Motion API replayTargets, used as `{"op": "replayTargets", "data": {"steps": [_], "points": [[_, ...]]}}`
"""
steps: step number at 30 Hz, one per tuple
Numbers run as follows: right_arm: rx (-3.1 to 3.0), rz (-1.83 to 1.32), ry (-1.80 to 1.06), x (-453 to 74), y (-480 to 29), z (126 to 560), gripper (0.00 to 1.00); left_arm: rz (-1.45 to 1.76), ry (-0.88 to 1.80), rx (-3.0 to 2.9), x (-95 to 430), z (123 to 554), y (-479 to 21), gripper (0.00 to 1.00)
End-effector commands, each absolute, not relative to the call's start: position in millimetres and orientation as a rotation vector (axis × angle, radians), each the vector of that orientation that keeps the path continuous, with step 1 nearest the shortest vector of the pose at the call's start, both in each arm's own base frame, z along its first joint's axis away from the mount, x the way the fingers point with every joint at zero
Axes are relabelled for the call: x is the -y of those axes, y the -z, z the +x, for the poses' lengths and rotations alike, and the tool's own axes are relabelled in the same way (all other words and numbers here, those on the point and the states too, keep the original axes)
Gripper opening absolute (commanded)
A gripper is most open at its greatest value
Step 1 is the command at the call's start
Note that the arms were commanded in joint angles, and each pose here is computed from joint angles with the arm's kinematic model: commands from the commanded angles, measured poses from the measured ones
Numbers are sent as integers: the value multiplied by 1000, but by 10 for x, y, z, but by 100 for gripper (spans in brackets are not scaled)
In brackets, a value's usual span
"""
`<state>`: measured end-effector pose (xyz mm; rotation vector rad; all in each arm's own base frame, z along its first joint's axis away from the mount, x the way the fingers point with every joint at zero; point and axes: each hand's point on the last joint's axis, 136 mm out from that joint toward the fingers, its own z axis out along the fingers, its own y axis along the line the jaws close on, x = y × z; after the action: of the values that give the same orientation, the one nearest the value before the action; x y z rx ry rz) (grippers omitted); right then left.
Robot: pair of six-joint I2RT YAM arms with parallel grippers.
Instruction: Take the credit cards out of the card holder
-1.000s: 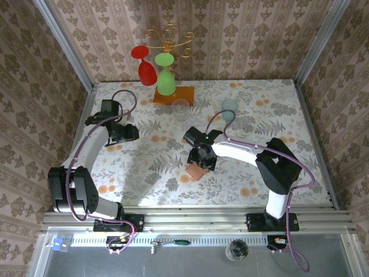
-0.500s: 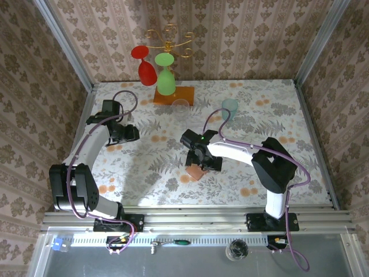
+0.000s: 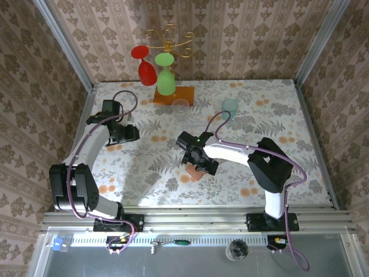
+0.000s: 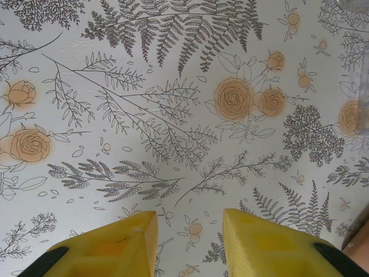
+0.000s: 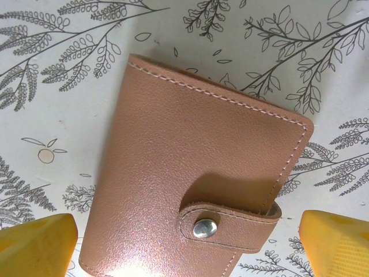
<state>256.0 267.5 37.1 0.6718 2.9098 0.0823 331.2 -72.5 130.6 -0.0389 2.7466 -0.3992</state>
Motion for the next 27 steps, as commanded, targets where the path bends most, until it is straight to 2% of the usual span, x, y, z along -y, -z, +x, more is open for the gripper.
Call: {"op": "replayTargets", "data": {"steps": [1,18,27], "points": [[-2872,729,-35,-2670,-324,2622,100,-24,407,-2771,729,3280,-1244,35],[-2858,921,-82,-2755,-167,2606,100,-25,402,-2774,718,3279,-1236,36],[-2871,917,-70,-2734,-99,2603,93,-25,402,-2777,720,3280,-1227,36]]}}
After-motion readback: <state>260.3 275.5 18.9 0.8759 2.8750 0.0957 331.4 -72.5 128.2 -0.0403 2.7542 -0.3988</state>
